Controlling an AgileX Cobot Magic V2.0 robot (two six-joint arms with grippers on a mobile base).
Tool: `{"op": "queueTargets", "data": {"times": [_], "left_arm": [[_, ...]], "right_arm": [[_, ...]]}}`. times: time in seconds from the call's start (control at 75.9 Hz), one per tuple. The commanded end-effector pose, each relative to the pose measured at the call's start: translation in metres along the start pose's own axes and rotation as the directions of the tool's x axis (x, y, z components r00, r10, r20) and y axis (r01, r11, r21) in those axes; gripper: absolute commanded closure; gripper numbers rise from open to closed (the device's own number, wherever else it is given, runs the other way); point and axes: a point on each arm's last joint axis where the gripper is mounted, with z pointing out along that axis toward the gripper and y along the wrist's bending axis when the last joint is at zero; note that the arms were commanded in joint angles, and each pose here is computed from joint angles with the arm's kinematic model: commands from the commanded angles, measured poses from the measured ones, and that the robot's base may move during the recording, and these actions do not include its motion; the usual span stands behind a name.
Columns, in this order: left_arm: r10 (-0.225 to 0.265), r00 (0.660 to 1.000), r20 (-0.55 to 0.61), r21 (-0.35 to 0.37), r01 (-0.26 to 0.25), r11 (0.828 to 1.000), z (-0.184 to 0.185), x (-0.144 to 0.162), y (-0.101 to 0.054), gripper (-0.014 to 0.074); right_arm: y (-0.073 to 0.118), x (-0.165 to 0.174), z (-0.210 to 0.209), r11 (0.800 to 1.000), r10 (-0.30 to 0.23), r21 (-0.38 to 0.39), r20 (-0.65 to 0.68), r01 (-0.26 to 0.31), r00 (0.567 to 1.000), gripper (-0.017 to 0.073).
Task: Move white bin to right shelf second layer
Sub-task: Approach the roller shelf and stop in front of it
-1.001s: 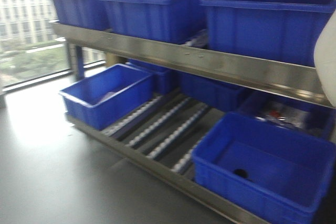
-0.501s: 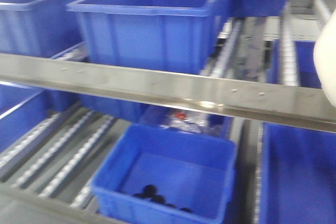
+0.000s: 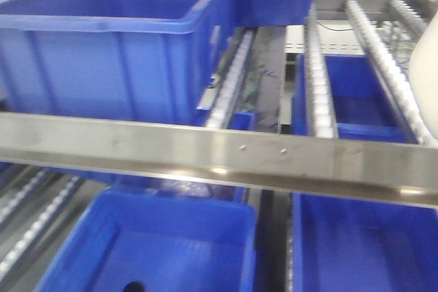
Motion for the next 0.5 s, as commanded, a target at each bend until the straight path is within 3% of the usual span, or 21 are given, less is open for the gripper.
{"op": "queueTargets", "data": {"times": [0.0, 0.487], "left_arm": [[-0.005, 0.998, 0.063, 0.001, 0.005, 1.000, 0.0010, 0.0038, -0.0004, 0.0509], [-0.005, 0.998, 0.063, 0.001, 0.005, 1.000, 0.0010, 0.0038, -0.0004, 0.0509]], "right_arm": [[0.0016, -0.0175, -0.0050, 1.000, -0.009, -0.012, 0.119, 0.010, 0.993, 0.0532], [0.0016, -0.0174, -0.0050, 1.000, -0.009, -0.012, 0.118, 0.010, 0.993, 0.0532]]}}
